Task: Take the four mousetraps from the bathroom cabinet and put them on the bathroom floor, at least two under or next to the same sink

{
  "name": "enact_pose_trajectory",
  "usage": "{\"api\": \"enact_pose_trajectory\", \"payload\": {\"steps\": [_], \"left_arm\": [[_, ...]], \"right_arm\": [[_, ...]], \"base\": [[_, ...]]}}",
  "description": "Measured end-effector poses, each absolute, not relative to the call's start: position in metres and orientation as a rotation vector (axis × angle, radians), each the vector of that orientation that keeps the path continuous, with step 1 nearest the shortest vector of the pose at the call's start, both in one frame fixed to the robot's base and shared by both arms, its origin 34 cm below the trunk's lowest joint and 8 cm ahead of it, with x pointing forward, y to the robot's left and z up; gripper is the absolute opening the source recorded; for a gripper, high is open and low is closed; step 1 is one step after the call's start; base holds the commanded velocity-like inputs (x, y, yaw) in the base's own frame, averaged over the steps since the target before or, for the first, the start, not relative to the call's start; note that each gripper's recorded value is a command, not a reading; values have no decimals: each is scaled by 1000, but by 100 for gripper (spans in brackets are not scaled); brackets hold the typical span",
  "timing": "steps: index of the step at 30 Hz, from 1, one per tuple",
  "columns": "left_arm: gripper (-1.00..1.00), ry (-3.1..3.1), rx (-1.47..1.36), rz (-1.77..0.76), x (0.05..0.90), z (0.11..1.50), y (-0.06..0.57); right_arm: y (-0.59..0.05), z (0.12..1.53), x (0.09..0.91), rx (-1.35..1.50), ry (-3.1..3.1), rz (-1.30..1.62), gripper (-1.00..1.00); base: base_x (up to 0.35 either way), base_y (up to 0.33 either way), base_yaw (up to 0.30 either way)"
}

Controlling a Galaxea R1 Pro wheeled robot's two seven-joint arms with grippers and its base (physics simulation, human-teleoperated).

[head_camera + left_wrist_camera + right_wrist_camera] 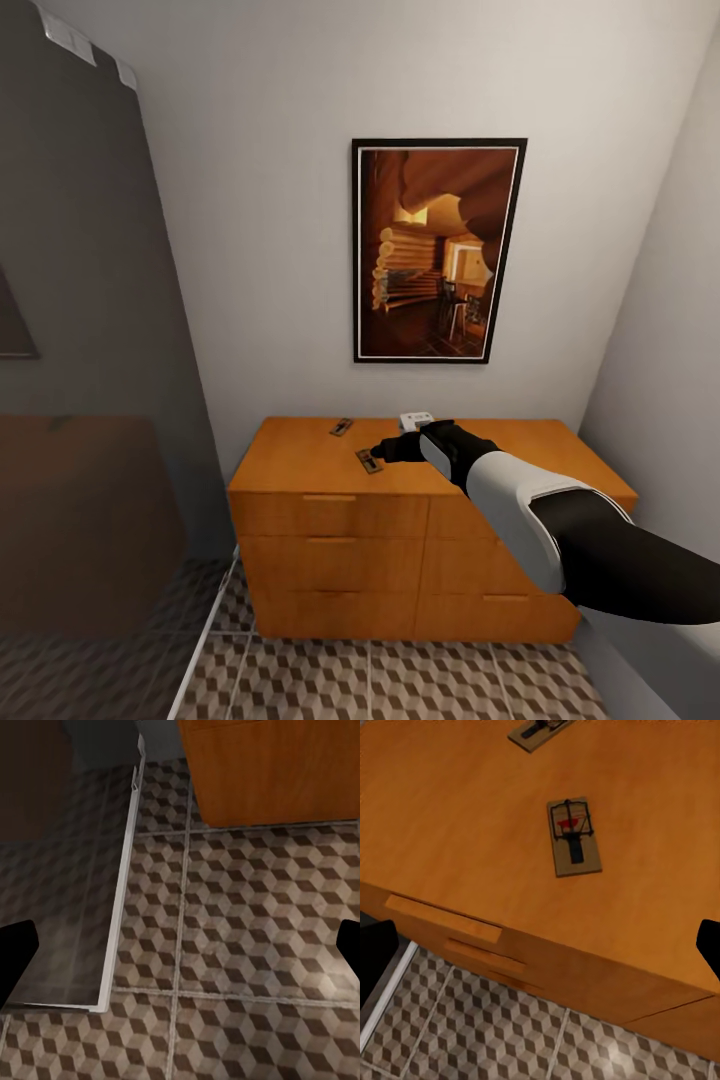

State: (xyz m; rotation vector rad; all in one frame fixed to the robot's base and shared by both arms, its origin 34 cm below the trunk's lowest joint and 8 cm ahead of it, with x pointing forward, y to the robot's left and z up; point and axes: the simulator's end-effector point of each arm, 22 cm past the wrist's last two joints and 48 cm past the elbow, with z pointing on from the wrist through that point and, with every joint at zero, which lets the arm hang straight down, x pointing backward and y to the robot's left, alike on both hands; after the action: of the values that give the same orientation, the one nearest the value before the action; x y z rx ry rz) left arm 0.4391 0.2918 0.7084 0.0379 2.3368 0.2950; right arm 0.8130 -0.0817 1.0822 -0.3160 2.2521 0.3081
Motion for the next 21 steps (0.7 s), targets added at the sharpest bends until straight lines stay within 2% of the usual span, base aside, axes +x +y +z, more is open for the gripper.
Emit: {"api": "enact_pose_trajectory", "payload": {"steps": [21], "left_arm": [[100, 2337, 38, 295, 439, 708, 292]], "right_arm": [[-86, 1082, 814, -311, 2252, 306, 100]], "base": [[162, 0, 0]]}}
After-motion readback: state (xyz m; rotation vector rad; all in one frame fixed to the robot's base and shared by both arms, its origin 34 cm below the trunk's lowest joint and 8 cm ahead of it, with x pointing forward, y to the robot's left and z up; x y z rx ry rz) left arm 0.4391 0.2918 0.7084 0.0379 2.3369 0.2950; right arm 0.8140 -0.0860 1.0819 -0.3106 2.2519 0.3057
